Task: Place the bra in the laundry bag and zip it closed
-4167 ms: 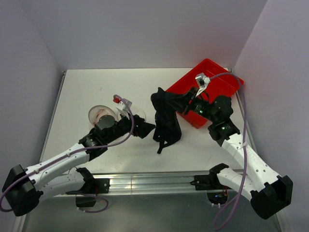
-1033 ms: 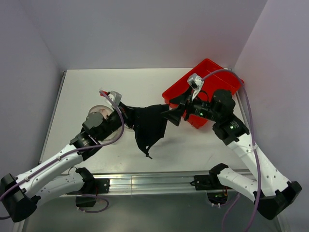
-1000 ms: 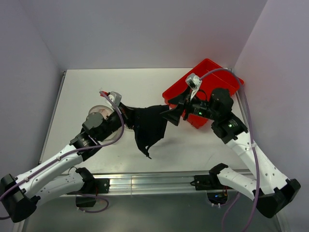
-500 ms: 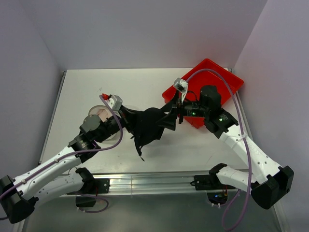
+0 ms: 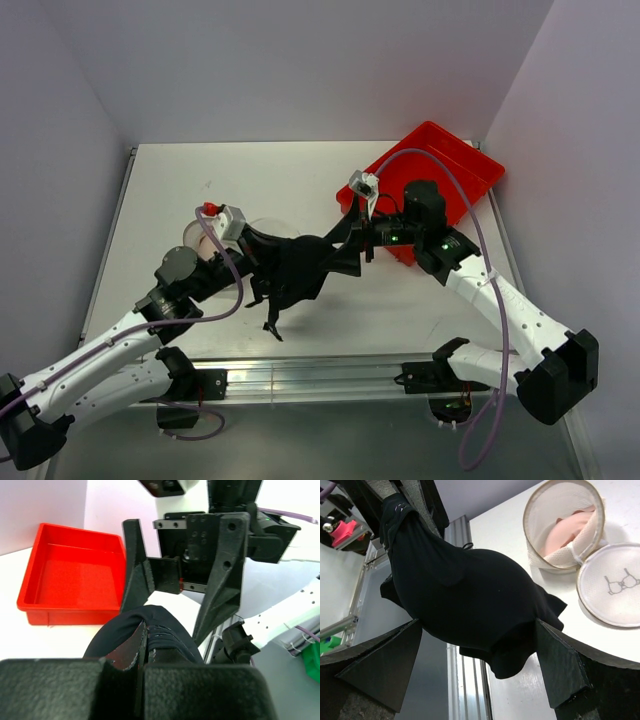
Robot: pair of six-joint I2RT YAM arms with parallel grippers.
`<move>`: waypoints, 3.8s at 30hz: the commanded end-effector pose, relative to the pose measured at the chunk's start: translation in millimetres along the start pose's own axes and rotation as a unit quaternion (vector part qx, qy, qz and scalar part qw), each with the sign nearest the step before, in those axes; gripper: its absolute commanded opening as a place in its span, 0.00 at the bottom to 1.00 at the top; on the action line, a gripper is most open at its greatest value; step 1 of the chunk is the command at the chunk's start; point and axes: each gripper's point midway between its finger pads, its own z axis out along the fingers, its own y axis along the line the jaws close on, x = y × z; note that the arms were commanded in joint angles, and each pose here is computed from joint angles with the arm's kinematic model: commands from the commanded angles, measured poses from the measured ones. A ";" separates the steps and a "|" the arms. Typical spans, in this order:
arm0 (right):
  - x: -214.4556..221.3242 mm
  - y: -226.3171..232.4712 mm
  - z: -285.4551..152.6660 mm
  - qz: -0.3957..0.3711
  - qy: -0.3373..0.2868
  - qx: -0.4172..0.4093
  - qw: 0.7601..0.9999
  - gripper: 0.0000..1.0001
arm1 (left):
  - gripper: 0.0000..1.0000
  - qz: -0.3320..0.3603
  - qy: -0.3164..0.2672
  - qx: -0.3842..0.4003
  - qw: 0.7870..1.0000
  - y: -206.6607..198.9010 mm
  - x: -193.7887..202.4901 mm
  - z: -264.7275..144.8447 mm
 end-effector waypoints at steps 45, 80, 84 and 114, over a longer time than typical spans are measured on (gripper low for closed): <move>5.3 34.8 5.7 -0.084 0.054 0.029 0.995 0.00 | 0.99 -0.053 -0.024 0.002 0.998 -21.9 -25.7 -38.4; -25.4 49.7 -6.7 -0.148 0.004 0.089 0.985 0.98 | 0.00 -0.046 -0.004 0.040 0.998 -24.6 2.2 -31.3; -39.8 54.3 -0.6 -0.163 -0.002 0.074 0.984 1.00 | 0.00 -0.051 0.006 0.065 0.997 -31.2 9.7 -28.7; 8.2 32.5 50.7 -0.134 0.105 0.045 0.984 0.04 | 0.44 -0.046 -0.057 -0.054 0.996 5.0 -20.0 -38.3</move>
